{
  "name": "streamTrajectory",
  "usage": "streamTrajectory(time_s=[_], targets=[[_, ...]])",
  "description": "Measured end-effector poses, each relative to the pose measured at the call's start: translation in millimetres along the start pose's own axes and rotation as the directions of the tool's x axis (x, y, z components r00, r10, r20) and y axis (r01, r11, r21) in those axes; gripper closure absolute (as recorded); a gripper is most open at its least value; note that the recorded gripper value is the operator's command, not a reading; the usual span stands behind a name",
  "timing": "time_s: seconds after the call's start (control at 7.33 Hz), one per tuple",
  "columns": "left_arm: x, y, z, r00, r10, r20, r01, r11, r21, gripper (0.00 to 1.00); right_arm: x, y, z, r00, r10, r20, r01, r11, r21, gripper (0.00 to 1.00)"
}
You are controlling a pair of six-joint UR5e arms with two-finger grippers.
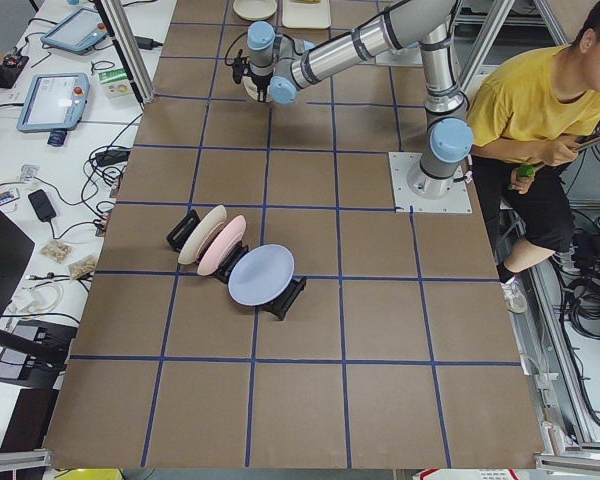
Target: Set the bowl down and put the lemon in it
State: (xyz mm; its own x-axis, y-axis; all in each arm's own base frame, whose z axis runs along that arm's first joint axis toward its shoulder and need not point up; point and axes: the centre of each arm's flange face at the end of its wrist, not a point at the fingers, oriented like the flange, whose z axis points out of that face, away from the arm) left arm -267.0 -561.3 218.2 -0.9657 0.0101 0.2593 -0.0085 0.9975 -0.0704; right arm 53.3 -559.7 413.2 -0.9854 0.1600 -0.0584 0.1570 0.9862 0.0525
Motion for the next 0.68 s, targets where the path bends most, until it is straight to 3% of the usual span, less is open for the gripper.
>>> streamTrajectory(time_s=[0.14,0.41,0.68], targets=[[0,4,5,1.0,-0.03,0.001,0.03,1.0,0.003,0.01,-19,5,4,1.0,0.006,-0.003,-0.006,1.0,-0.008,1.0],[-1,6,8,0.997,-0.074,0.001,0.074,0.997,0.002,0.0,-55,12,13,1.0,0.03,0.003,-0.03,0.999,-0.017,1.0],[-3,-7,-24,0.996,-0.083,-0.008,0.084,0.996,0.042,0.0,-98,19,28,1.0,0.026,0.002,-0.026,1.0,-0.017,1.0]])
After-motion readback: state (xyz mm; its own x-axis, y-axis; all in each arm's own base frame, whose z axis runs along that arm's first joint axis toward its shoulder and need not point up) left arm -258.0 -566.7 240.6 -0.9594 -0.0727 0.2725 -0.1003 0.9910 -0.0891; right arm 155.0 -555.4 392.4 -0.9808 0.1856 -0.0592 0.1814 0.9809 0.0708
